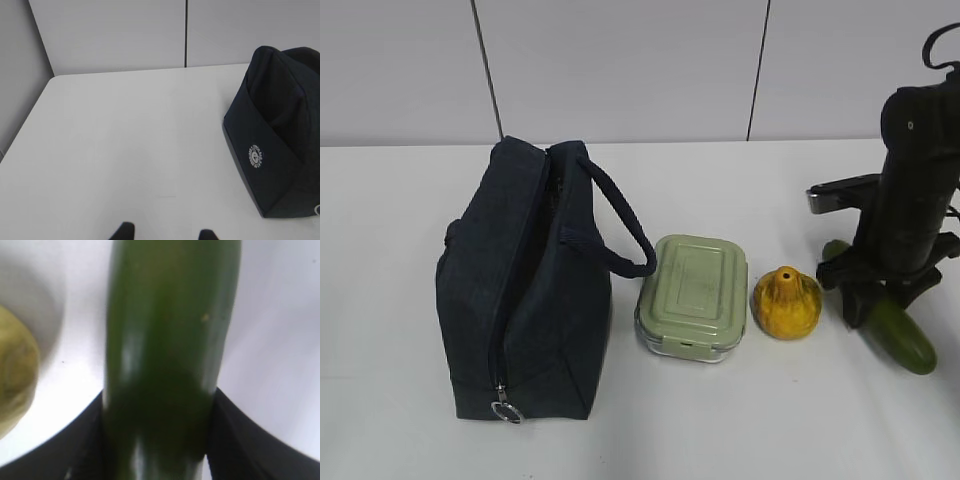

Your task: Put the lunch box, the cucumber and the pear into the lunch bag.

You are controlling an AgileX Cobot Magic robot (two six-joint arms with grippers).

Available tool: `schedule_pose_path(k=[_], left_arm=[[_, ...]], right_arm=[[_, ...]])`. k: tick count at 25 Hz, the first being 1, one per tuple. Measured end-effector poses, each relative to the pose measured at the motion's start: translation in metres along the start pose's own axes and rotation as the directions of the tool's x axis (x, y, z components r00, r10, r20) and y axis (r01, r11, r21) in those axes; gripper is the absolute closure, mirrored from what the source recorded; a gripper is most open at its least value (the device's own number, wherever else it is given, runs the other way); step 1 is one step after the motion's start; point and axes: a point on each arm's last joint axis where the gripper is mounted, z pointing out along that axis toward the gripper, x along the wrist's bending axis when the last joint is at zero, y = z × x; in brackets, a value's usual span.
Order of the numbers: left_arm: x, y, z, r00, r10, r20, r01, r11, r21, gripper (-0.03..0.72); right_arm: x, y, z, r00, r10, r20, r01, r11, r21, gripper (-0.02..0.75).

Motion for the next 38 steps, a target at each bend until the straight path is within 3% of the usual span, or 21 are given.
schedule_pose_path(k=[15, 21, 27, 31, 34, 38], left_arm=[[0.0, 0.0, 0.0, 1.0, -0.002, 0.004, 0.002, 1.0, 0.0, 0.446], [-0.004, 0.003, 0.005, 0.998, -0.025, 0.049, 0.023, 0.999, 0.032, 0.44], [-0.011, 0.015, 0.019, 0.988, -0.082, 0.132, 0.068, 0.992, 0.103, 0.305], [-0.024, 0.037, 0.031, 0.943, -0.184, 0.278, 0.17, 0.983, 0.073, 0.269], [-0.034, 0.05, 0.049, 0.894, -0.242, 0.377, 0.208, 0.969, 0.131, 0.272], [-0.041, 0.064, 0.083, 0.838, -0.346, 0.422, 0.255, 0.932, 0.259, 0.283]], right_arm=[[-0.005, 0.022, -0.047, 1.0, 0.01, 0.006, -0.01, 1.0, -0.004, 0.358], [-0.007, 0.027, -0.058, 1.0, 0.013, 0.009, -0.013, 1.0, -0.024, 0.358], [-0.007, 0.027, -0.058, 1.0, 0.013, 0.008, -0.013, 1.0, -0.017, 0.358], [-0.007, 0.027, -0.058, 1.0, 0.013, 0.008, -0.013, 1.0, -0.017, 0.358], [-0.007, 0.027, -0.058, 1.0, 0.014, 0.008, -0.014, 1.0, -0.019, 0.358], [-0.007, 0.027, -0.058, 1.0, 0.014, 0.009, -0.014, 1.0, -0.021, 0.358]])
